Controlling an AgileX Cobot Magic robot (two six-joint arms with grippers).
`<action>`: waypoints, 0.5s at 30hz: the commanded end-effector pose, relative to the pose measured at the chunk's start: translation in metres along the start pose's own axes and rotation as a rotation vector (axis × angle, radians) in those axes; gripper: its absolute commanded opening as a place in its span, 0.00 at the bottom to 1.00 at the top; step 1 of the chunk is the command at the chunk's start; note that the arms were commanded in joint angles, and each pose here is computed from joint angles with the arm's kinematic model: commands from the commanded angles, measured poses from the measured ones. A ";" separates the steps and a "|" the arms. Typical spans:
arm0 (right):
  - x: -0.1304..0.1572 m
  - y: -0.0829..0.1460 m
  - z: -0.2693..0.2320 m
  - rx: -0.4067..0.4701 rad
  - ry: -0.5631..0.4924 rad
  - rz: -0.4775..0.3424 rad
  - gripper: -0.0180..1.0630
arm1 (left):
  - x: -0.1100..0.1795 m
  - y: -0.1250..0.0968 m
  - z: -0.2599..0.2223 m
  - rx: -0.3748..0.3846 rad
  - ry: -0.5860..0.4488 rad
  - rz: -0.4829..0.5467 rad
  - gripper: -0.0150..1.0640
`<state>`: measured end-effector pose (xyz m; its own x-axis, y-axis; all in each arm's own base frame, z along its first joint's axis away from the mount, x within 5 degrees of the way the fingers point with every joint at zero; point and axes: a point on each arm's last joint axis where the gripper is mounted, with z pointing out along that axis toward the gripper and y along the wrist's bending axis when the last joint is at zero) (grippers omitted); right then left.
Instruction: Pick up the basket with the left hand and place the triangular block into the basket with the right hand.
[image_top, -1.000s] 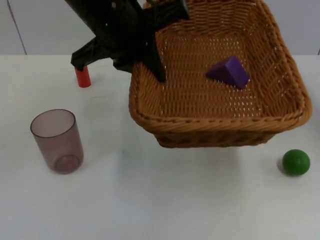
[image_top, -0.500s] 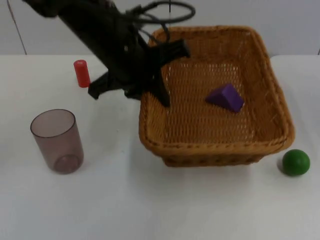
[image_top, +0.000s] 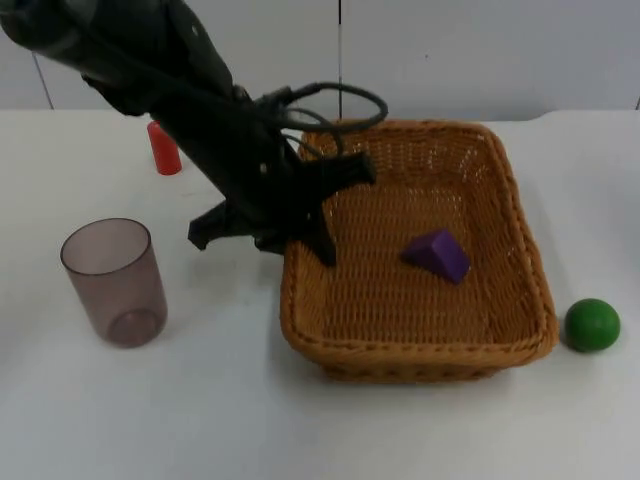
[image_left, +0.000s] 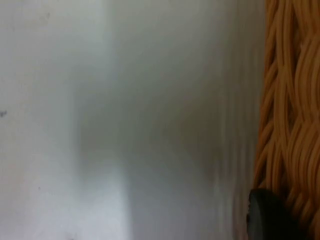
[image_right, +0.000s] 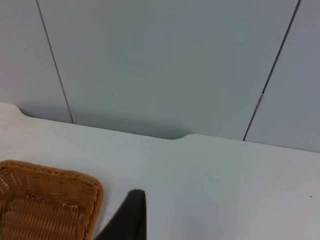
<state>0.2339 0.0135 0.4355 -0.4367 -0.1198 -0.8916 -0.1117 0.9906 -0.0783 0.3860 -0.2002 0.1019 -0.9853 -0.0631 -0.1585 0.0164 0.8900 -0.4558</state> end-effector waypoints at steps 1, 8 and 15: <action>0.000 0.001 -0.002 -0.003 -0.005 -0.015 0.99 | -0.004 -0.004 -0.002 0.024 -0.018 -0.020 0.01; 0.000 0.001 -0.002 -0.003 -0.007 -0.025 0.99 | -0.004 -0.001 0.002 0.013 -0.019 -0.011 0.01; 0.000 0.001 -0.002 -0.003 -0.007 -0.025 0.99 | -0.004 -0.001 0.002 0.011 -0.020 -0.012 0.01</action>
<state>0.2339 0.0135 0.4355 -0.4354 -0.1311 -0.8906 -0.1167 0.9892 -0.0886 0.3866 -0.2004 0.0939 -0.9873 -0.0607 -0.1467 0.0120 0.8931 -0.4497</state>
